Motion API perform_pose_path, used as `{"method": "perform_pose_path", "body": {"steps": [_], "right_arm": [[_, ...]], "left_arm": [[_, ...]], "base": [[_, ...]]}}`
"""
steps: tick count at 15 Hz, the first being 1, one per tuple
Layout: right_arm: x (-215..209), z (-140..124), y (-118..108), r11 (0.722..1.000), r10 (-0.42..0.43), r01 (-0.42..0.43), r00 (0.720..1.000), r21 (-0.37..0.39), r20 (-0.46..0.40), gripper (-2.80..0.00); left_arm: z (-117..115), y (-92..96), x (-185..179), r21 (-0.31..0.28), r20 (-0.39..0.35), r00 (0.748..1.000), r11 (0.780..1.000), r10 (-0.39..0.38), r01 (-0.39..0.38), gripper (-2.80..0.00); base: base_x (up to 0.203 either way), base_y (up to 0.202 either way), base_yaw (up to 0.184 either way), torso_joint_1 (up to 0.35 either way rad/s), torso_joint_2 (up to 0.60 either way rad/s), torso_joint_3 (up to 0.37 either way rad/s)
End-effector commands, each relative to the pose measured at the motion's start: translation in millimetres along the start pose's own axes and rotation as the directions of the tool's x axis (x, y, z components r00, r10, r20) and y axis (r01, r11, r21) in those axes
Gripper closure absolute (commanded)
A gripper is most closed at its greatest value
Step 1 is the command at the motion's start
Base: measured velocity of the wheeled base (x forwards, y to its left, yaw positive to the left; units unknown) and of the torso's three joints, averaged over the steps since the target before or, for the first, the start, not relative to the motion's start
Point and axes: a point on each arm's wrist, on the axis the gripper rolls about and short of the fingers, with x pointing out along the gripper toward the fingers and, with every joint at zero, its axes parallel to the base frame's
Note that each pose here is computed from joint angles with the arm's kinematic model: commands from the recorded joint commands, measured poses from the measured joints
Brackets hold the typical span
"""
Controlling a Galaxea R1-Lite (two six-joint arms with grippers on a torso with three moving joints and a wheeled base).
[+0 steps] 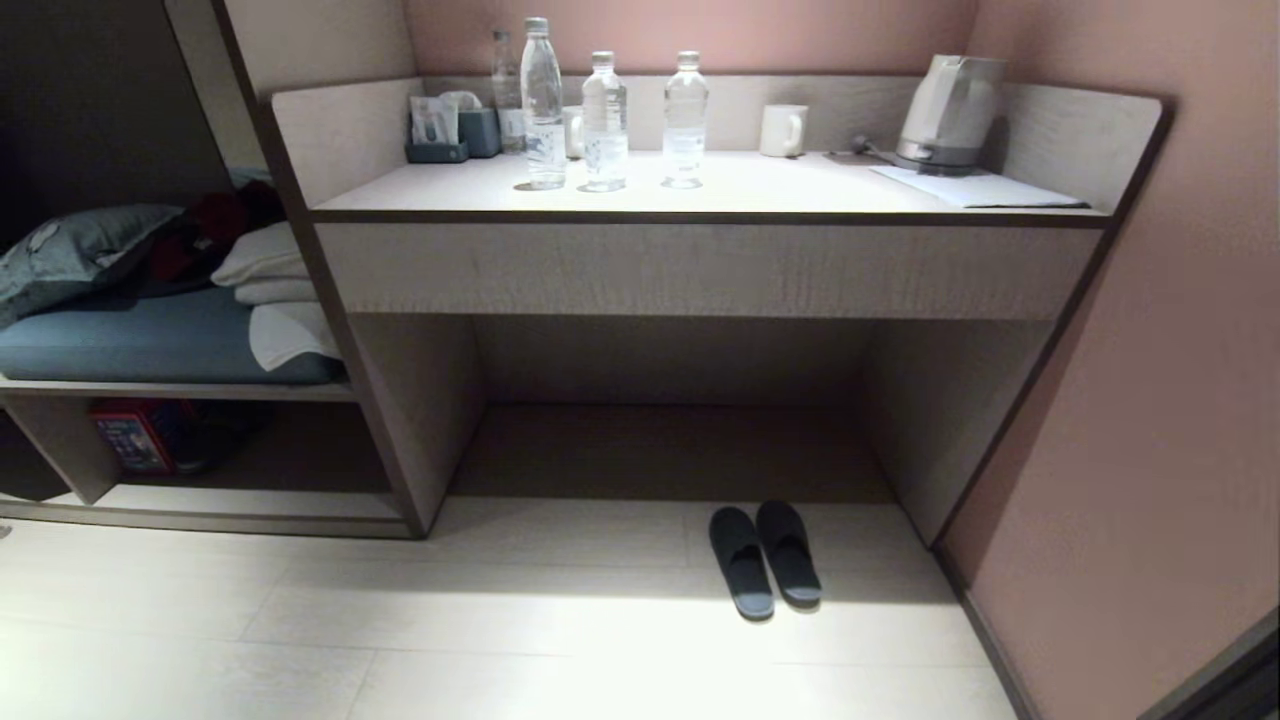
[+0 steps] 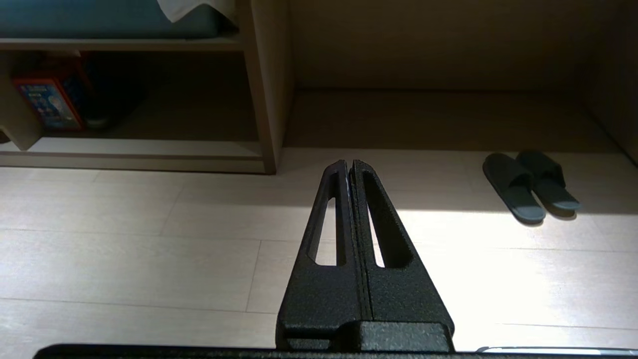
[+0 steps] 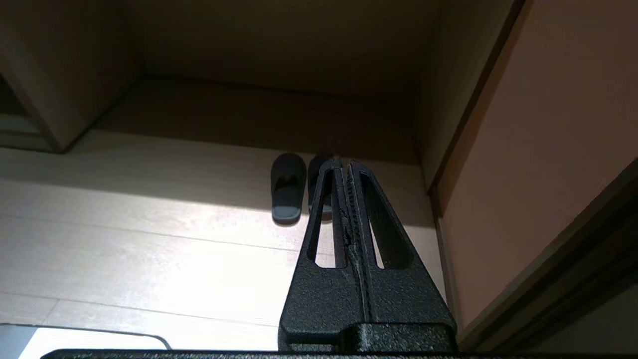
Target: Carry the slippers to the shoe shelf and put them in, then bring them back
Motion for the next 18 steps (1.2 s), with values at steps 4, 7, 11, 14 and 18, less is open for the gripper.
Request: {"method": "perform_pose_path", "body": {"steps": [4, 7, 11, 14, 18], "right_arm": [[0.1, -0.3, 0.0, 1.000, 0.001, -0.001, 1.000, -0.001, 0.000, 0.00], [0.1, -0.4, 0.0, 1.000, 0.001, -0.001, 1.000, -0.001, -0.001, 0.00], [0.1, -0.4, 0.0, 1.000, 0.001, -0.001, 1.000, -0.001, -0.001, 0.00], [0.1, -0.4, 0.0, 1.000, 0.001, -0.001, 1.000, -0.001, -0.001, 0.00], [0.2, 0.1, -0.1, 1.000, -0.002, 0.002, 1.000, 0.015, 0.002, 0.00]], "left_arm": [[0.1, 0.0, 0.1, 0.000, -0.001, 1.000, 1.000, 0.000, 0.000, 0.00], [0.0, 0.0, 0.0, 0.000, 0.001, 1.000, 1.000, 0.000, 0.000, 0.00], [0.0, 0.0, 0.0, 0.001, 0.001, 1.000, 1.000, 0.000, 0.000, 0.00], [0.0, 0.0, 0.0, 0.003, 0.001, 1.000, 1.000, 0.000, 0.000, 0.00], [0.0, 0.0, 0.0, 0.003, 0.001, 1.000, 1.000, 0.000, 0.000, 0.00]], "base": [[0.000, 0.000, 0.000, 0.001, 0.00, 0.204], [0.000, 0.000, 0.000, -0.002, 0.00, 0.175], [0.000, 0.000, 0.000, 0.001, 0.00, 0.031], [0.000, 0.000, 0.000, 0.000, 0.00, 0.000], [0.000, 0.000, 0.000, 0.000, 0.00, 0.000]]}}
